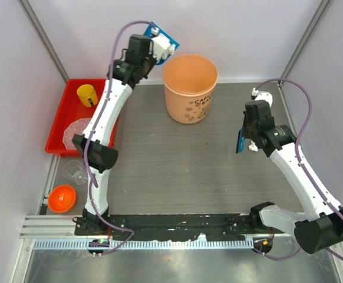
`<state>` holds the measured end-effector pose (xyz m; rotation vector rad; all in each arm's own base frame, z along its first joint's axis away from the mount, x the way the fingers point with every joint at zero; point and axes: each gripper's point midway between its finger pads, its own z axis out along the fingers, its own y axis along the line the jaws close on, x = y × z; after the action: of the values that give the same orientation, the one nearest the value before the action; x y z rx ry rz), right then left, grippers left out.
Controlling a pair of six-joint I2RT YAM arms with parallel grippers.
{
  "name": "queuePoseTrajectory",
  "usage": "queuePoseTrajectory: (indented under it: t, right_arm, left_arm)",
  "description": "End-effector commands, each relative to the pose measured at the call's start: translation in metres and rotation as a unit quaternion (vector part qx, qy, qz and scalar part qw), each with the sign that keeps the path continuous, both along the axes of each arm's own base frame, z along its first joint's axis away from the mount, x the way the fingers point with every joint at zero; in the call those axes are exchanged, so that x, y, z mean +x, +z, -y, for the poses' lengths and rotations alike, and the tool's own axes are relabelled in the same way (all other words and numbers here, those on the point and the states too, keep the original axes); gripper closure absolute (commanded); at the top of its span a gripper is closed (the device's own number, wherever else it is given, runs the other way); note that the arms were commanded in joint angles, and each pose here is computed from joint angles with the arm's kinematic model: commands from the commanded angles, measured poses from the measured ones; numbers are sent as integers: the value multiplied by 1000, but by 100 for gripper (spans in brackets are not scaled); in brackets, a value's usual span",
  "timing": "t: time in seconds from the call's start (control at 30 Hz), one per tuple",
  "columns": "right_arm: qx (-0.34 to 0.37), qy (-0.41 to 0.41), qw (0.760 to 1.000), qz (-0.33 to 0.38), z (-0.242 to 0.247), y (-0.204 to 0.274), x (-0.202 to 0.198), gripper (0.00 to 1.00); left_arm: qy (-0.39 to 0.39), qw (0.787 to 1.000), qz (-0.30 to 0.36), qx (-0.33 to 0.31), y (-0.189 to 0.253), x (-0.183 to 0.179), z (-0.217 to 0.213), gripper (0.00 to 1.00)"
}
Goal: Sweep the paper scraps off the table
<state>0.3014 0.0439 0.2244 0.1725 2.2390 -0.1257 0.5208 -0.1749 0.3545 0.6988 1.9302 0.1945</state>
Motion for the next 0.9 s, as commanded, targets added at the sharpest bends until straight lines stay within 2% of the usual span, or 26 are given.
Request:
queuePoseTrajectory:
  t: [0.0, 0.03, 0.1, 0.13, 0.2, 0.23, 0.27, 0.33, 0.47, 0.57, 0.67, 0.7, 0.73, 0.77, 0.8, 0.83, 0.87]
  right_arm:
    - [4, 1, 999, 47, 6, 39, 12, 99]
    - [5, 2, 999, 46, 6, 39, 12, 99]
    - [8, 6, 999, 42, 4, 37, 12, 99]
    - [9, 6, 999, 42, 4, 37, 11, 99]
    - [10, 8, 999, 42, 4, 36, 9, 99]
    - [10, 9, 999, 47, 5, 39, 8, 99]
    - [8, 9, 999, 47, 5, 39, 7, 99]
    - [1, 19, 999, 48, 6, 40, 4, 99]
    - [-26, 18, 999, 33, 13, 39, 6, 99]
    - [-74, -4, 997, 27, 31, 44, 14, 99]
    - [-177, -47, 983, 33, 65, 52, 22, 99]
    - [-208, -52, 976, 32, 73, 53, 23, 99]
    - [-269, -26, 963, 3, 82, 39, 21, 99]
    - [-286, -28, 957, 37, 84, 46, 35, 99]
    - [-314, -4, 949, 39, 83, 40, 41, 99]
    - [-375, 49, 926, 6, 87, 17, 42, 99]
    - [-385, 86, 918, 41, 75, 16, 63, 99]
  left_arm:
    - [40, 986, 100, 128, 20, 18, 15, 100]
    - [29, 979, 116, 167, 27, 19, 25, 100]
    - [63, 964, 144, 216, 32, 31, 27, 100]
    - [59, 945, 179, 269, 49, 36, 35, 100]
    - [80, 916, 188, 344, 41, 43, 34, 100]
    - [103, 905, 240, 336, 63, 46, 38, 100]
    - [93, 880, 236, 402, 59, 46, 37, 100]
    - [114, 865, 264, 410, 73, 45, 35, 100]
    - [119, 819, 298, 476, 85, 38, 34, 100]
    - [129, 808, 314, 482, 90, 31, 31, 100]
    - [144, 823, 303, 459, 96, 24, 21, 100]
    - [143, 849, 276, 428, 92, 20, 14, 100]
    - [146, 870, 270, 387, 98, 15, 10, 100]
    - [135, 889, 254, 355, 98, 10, 7, 100]
    - [115, 925, 202, 300, 78, -3, 1, 100]
    - [84, 941, 192, 265, 78, -9, 6, 100]
    - [69, 951, 171, 247, 70, -17, 4, 100]
